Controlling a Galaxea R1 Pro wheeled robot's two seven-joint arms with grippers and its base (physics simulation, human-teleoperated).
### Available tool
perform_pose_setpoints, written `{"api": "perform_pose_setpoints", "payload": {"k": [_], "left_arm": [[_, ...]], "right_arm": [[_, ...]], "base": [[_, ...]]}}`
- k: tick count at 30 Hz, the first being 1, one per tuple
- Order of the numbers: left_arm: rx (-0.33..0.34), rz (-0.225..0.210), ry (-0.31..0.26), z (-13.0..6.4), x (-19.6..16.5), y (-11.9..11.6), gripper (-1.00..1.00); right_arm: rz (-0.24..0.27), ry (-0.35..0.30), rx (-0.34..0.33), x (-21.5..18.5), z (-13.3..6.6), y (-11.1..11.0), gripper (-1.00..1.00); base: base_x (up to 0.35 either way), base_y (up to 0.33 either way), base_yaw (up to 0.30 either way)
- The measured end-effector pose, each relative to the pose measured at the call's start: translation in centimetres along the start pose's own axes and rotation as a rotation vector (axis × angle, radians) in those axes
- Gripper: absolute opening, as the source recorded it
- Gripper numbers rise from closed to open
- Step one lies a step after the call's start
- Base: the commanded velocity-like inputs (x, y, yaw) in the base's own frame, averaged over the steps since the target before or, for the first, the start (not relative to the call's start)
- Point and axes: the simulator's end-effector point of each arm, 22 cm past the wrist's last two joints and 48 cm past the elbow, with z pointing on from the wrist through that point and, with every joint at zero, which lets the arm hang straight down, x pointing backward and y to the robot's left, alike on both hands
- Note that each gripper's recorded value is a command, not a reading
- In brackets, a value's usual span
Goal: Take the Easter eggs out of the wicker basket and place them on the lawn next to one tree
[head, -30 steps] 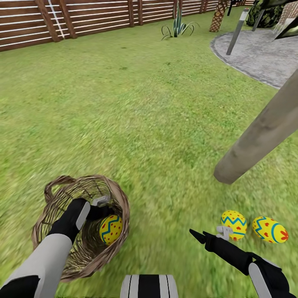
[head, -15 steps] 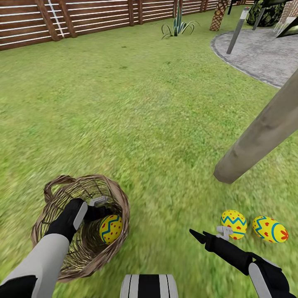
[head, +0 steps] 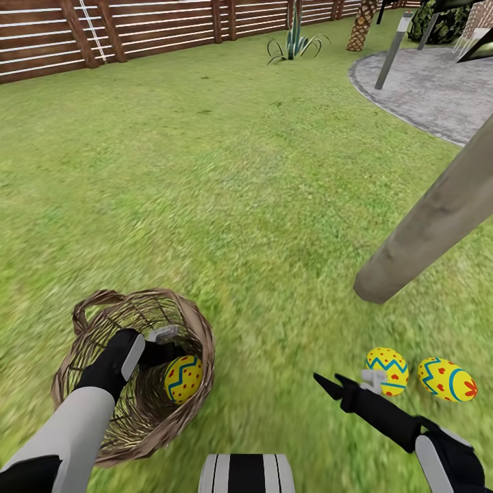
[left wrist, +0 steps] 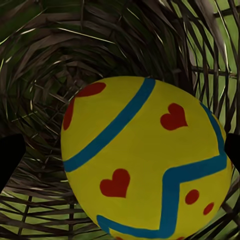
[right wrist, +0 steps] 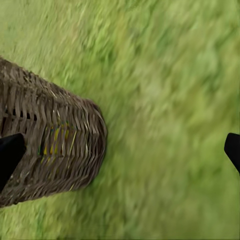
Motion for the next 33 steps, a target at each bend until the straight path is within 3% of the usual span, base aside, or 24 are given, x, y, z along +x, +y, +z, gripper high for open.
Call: {"api": "perform_pose_setpoints", "payload": {"k": [5, 12, 33], "left_arm": [[-0.001, 0.0, 0.004, 0.0, 0.1, 0.0, 1.0], [0.001, 0.0, 0.009, 0.1, 0.2, 0.0, 1.0], [0.001, 0.006, 0.011, 0.1, 0.3, -0.1, 1.0]], "right_arm": [[-0.037, -0.036, -0.057, -0.3, -1.0, 1.7, 1.0], [-0.043, -0.043, -0.132, -0.1, -1.7, 3.3, 1.0], [-0.041, -0.049, -0.143, -0.3, -2.0, 3.3, 1.0]], "base": [[0.0, 0.0, 0.0], [0.0, 0.0, 0.0], [0.0, 0.0, 0.0]]}}
